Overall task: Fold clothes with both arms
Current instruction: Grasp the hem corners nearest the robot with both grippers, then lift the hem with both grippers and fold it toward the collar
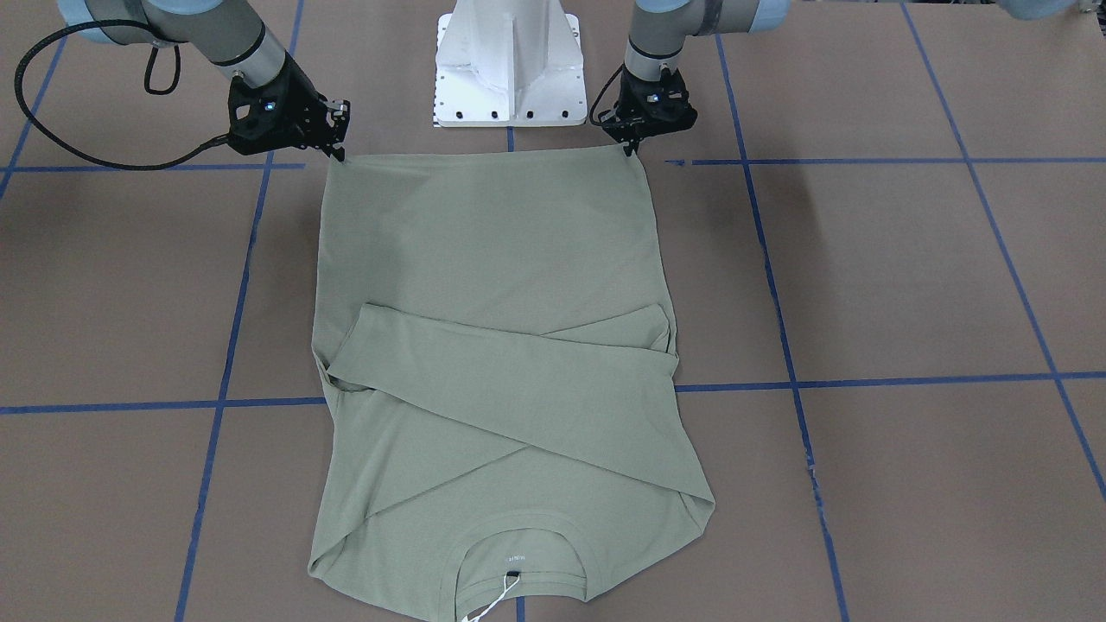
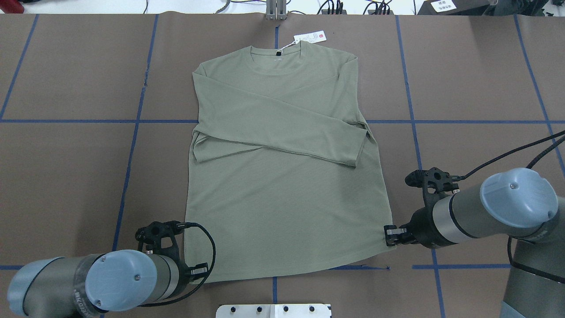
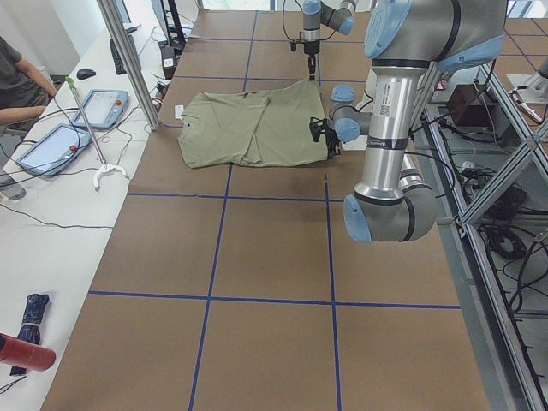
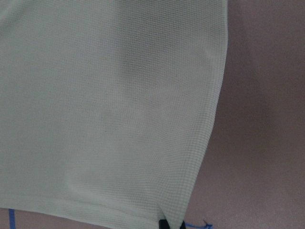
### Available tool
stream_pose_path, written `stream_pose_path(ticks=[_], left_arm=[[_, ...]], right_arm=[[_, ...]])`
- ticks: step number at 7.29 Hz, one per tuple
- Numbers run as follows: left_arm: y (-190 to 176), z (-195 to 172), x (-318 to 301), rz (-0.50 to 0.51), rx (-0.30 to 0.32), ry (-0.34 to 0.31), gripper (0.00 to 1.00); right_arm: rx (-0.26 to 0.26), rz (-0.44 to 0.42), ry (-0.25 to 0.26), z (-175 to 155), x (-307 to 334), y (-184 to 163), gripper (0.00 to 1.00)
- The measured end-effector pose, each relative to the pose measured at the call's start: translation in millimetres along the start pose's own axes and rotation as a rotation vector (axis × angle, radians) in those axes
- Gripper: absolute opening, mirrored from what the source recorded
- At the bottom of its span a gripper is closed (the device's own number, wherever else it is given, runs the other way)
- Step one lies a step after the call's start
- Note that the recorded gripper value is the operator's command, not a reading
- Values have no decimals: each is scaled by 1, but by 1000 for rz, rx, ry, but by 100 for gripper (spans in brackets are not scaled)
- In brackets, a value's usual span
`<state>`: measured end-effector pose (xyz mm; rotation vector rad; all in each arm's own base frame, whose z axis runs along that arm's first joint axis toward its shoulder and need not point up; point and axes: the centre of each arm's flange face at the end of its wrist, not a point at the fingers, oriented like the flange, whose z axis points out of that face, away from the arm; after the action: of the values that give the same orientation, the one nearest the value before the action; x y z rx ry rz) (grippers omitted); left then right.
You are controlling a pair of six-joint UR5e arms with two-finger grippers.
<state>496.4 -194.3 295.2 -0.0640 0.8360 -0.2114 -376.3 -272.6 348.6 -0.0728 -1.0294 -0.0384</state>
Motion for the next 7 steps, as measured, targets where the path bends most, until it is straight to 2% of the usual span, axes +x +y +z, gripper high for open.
stream_pose_path(ticks=[2, 5, 7], left_arm=[[8, -46, 1, 33, -10, -2, 0], [37, -73, 0, 85, -56, -1, 0], [59, -97, -3, 119, -93, -8, 0]], right_arm=[[-51, 8, 1, -9, 10, 12, 0], [-194, 19, -8, -27, 16, 62, 0], [-267, 36, -1, -31, 12, 95, 0]])
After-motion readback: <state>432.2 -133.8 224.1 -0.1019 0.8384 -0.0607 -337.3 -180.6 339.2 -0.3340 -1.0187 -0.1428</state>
